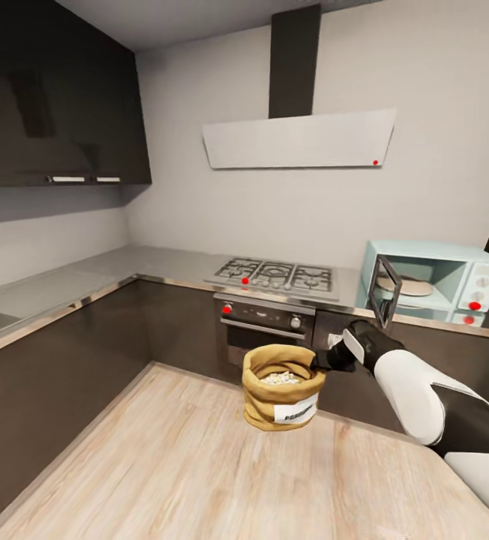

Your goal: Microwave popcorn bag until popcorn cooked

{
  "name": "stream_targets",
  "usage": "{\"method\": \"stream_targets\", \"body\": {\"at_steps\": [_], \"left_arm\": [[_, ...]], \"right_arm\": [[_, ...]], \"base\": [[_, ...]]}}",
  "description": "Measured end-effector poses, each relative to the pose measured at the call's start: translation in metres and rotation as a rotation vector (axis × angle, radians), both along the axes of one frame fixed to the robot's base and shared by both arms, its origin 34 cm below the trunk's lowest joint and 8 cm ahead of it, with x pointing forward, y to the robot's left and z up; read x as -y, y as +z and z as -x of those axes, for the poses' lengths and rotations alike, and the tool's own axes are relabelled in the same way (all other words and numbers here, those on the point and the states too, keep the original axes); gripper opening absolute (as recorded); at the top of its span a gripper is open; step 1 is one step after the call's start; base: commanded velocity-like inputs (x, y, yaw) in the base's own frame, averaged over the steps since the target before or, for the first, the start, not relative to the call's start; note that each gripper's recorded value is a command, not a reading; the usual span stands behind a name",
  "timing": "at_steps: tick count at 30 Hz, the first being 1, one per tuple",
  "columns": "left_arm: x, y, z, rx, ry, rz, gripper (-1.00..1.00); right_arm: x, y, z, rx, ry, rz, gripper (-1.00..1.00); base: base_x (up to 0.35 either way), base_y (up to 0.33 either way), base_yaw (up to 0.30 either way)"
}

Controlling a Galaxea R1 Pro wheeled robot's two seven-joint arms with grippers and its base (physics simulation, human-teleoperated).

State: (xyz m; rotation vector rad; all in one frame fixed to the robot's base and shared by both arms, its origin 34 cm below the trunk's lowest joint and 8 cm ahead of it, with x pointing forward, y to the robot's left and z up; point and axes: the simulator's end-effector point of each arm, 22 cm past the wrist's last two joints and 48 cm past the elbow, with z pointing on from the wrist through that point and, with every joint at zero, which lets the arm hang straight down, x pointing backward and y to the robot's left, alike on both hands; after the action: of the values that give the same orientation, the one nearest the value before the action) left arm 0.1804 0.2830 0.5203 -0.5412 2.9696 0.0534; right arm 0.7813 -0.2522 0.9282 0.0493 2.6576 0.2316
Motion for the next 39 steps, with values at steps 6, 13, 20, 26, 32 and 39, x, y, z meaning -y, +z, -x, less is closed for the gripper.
{"method": "stream_targets", "body": {"at_steps": [6, 13, 20, 26, 32, 39], "left_arm": [[0.000, 0.000, -0.001, 0.003, 0.000, 0.000, 1.00], [0.000, 0.000, -0.002, 0.006, 0.000, 0.000, 1.00], [-0.001, 0.000, -0.004, 0.010, 0.000, -0.001, 1.00], [-0.001, 0.001, -0.005, 0.014, 0.000, -0.002, 1.00], [-0.001, 0.001, -0.006, 0.016, 0.000, -0.002, 1.00], [-0.001, 0.001, -0.008, 0.020, 0.000, -0.001, 1.00]], "right_arm": [[0.014, 0.002, 0.000, 0.004, -0.019, 0.004, -1.00], [0.022, 0.004, 0.000, 0.008, -0.029, 0.009, -1.00], [0.052, 0.008, 0.001, 0.013, -0.066, 0.028, -1.00], [0.062, 0.011, 0.002, 0.017, -0.082, 0.024, -1.00], [0.062, 0.013, 0.002, 0.020, -0.083, 0.023, -1.00], [0.073, 0.017, 0.003, 0.027, -0.095, 0.027, -1.00]], "base": [[0.000, 0.000, -0.277], [0.000, 0.000, -0.277], [0.000, 0.000, -0.277], [0.000, 0.000, -0.277], [0.000, 0.000, -0.277], [0.000, 0.000, -0.277]]}}
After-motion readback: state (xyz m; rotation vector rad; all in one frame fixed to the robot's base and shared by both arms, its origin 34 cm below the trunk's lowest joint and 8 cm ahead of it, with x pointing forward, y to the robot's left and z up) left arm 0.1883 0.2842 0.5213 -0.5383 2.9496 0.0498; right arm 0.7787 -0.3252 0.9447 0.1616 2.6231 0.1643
